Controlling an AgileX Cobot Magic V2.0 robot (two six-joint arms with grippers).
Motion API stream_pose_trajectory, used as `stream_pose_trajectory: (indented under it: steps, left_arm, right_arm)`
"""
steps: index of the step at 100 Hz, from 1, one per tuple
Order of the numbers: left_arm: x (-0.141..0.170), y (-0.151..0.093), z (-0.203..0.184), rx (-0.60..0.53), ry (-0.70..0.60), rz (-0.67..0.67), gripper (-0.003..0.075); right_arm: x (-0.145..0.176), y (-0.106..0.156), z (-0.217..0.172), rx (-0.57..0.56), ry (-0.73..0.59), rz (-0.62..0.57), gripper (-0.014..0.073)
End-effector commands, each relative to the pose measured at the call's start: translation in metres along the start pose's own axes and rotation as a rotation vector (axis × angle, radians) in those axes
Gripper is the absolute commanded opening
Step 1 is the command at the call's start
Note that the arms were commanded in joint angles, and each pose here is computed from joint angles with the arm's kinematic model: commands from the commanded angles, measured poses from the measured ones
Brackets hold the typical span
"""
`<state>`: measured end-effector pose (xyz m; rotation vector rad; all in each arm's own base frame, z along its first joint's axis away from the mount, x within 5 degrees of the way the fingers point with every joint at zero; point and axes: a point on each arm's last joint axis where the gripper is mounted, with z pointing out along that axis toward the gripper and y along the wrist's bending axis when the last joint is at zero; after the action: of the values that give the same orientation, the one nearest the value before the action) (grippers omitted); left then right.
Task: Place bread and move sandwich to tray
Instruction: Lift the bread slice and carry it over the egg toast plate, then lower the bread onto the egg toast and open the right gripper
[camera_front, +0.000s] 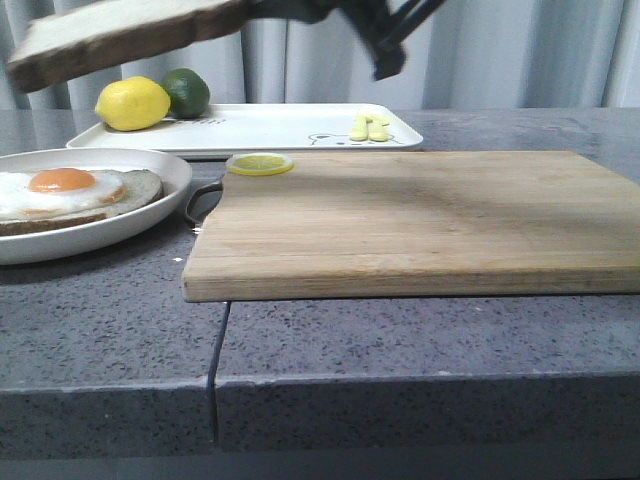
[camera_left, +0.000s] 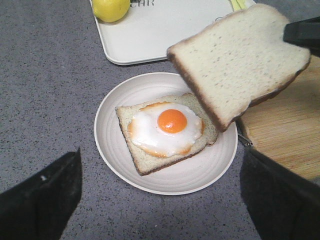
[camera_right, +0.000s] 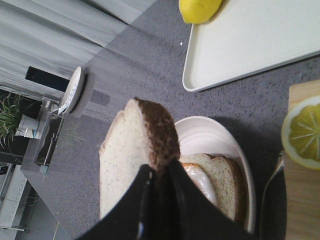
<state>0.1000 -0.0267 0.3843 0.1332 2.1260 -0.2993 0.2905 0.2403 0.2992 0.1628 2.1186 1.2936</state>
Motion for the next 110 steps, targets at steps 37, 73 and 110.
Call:
stream_pose_trajectory:
  steps: [37, 73, 110]
  left_arm:
    - [-0.014, -0.002, -0.006, 0.010, -0.089, -0.007, 0.0599]
    - [-0.014, -0.002, -0.006, 0.010, -0.089, -0.007, 0.0599]
    - [-0.014, -0.002, -0.006, 0.010, -0.089, -0.007, 0.0599]
  right_arm:
    - [0.021, 0.015, 0.045, -0.004, 0.028, 0.094, -0.0107]
    - [0.029, 0.002, 0.057, 0.025, 0.059, 0.101, -0.0050]
    - [0.030, 0.001, 0.058, 0.029, 0.060, 0.102, 0.0407]
